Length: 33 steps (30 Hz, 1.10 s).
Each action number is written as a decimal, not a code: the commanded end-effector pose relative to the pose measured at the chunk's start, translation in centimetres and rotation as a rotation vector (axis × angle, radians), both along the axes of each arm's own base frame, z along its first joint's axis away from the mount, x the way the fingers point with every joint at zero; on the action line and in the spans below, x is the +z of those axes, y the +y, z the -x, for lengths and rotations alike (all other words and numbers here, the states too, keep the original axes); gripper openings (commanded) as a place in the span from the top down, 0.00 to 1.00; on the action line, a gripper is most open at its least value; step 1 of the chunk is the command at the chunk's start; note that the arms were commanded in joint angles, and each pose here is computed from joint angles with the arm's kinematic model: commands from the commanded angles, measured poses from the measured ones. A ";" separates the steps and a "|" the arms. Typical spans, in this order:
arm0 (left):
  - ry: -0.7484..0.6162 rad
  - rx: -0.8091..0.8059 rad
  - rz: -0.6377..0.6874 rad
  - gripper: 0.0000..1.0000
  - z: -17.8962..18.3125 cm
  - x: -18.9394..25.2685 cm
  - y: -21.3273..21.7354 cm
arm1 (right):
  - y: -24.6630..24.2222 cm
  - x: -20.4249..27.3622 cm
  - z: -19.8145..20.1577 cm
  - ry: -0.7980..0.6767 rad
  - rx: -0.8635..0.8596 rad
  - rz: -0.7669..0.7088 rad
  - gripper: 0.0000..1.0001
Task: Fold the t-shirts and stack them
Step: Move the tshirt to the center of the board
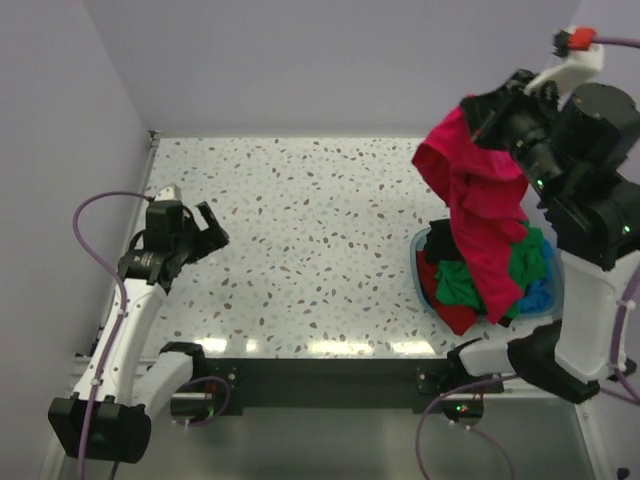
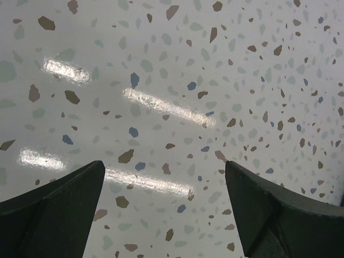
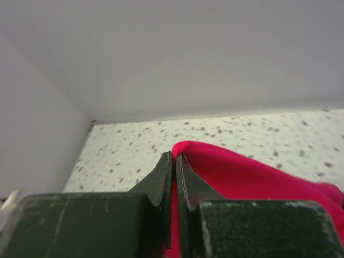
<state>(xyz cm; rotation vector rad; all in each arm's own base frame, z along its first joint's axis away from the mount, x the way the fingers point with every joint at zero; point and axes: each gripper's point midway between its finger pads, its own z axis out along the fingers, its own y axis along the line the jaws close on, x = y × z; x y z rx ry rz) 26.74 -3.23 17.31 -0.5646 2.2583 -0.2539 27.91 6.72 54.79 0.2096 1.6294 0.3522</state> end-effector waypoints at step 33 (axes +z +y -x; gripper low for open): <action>0.112 0.150 -0.054 0.00 6.7 0.1 2.6 | 9.3 -32.1 -1.3 0.524 0.145 0.236 0.01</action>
